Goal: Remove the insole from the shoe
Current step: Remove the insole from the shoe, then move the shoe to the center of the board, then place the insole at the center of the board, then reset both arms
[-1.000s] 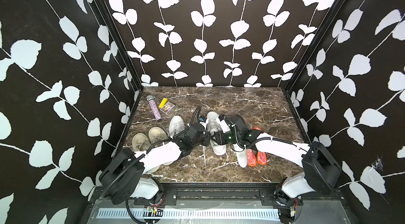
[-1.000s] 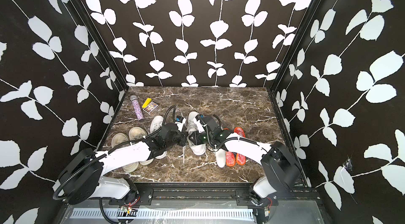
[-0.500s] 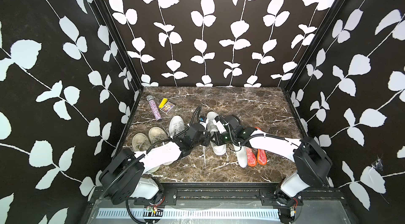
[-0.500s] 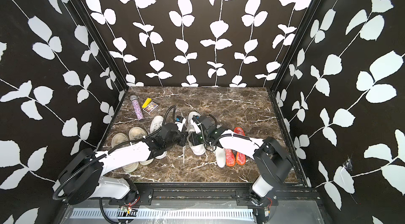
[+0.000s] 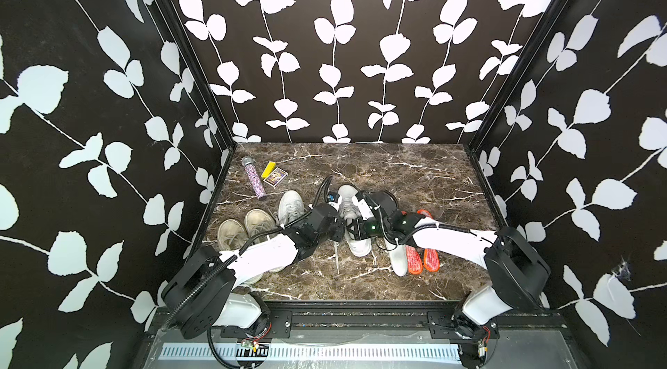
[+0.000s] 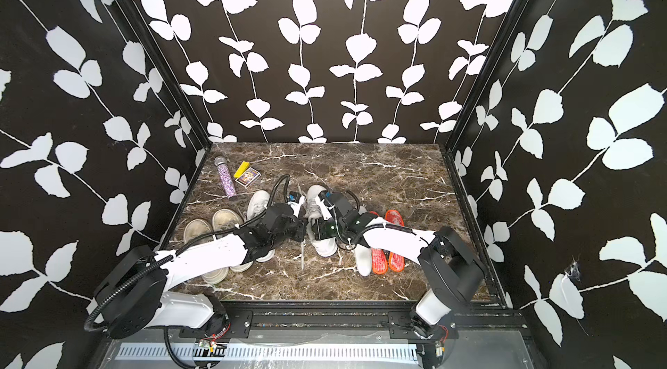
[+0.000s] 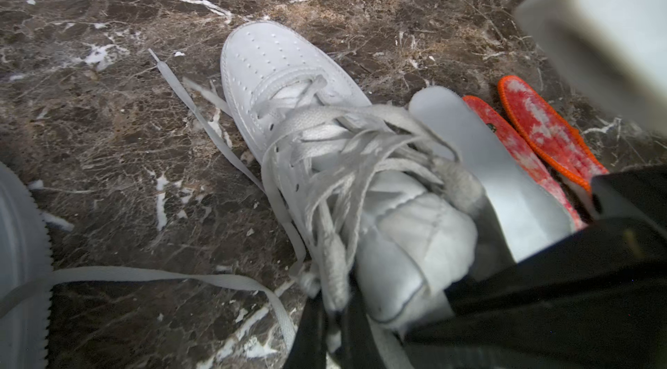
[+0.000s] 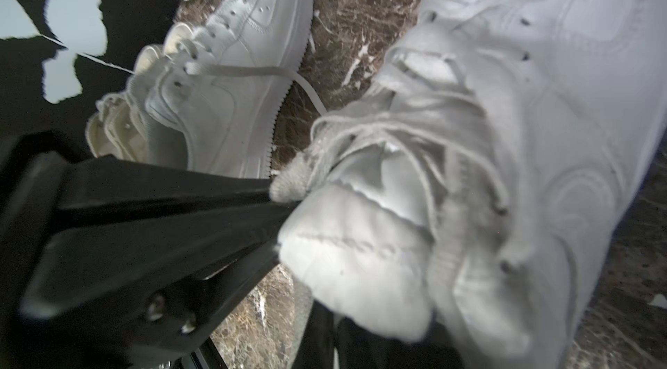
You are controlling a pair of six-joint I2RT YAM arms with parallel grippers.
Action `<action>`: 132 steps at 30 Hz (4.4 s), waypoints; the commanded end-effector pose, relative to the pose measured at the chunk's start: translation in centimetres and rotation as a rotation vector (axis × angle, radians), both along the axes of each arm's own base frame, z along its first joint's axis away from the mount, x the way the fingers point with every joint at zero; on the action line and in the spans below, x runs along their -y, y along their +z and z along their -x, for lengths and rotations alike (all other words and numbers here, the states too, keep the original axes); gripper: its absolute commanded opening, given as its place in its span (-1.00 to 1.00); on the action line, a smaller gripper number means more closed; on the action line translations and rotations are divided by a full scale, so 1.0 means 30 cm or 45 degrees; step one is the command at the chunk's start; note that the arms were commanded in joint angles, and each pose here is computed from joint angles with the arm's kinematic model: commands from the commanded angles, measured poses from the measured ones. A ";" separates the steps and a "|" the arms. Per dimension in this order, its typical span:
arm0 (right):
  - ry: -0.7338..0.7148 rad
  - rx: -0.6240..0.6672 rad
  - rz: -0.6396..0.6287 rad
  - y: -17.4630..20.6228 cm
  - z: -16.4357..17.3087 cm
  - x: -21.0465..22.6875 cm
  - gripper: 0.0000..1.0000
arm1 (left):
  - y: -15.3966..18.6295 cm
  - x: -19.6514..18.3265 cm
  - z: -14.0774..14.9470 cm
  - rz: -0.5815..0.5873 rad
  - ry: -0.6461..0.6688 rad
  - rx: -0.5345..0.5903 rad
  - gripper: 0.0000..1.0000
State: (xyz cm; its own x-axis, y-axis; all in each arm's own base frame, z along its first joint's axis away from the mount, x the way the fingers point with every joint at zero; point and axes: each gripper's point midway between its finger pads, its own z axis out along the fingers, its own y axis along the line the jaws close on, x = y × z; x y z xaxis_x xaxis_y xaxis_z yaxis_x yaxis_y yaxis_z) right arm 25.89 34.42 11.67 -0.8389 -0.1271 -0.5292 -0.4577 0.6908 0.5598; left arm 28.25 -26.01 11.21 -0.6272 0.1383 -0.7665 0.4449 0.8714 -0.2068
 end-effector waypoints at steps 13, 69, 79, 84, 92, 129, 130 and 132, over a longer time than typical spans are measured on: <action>0.016 0.367 -0.597 0.492 -0.005 -0.034 -1.00 | 0.022 -0.108 -0.056 -0.241 0.154 0.066 -1.00; -0.122 0.136 0.537 -0.040 0.146 0.269 -1.00 | 0.091 -0.497 -0.027 -0.383 0.508 0.026 -0.41; -0.184 0.141 0.675 -0.092 0.178 0.317 -1.00 | 0.194 -0.475 -0.036 -0.269 0.491 0.118 -0.01; -0.155 0.066 0.693 -0.151 0.211 0.306 -0.97 | 0.224 -0.485 -0.031 -0.244 0.506 0.156 0.10; -0.079 0.049 0.568 -0.129 0.229 0.226 -0.35 | 0.253 -0.482 -0.036 -0.218 0.508 0.187 0.18; -1.234 0.465 0.945 0.222 -0.372 1.205 0.99 | 0.295 -0.902 -0.288 -0.468 0.945 0.374 0.99; -1.235 0.505 0.990 0.198 -0.384 1.223 0.99 | 0.266 -0.919 -0.305 -0.461 0.940 0.347 0.99; -1.206 0.572 1.069 0.156 -0.411 1.236 0.99 | 0.213 -0.941 -0.336 -0.454 0.922 0.300 0.99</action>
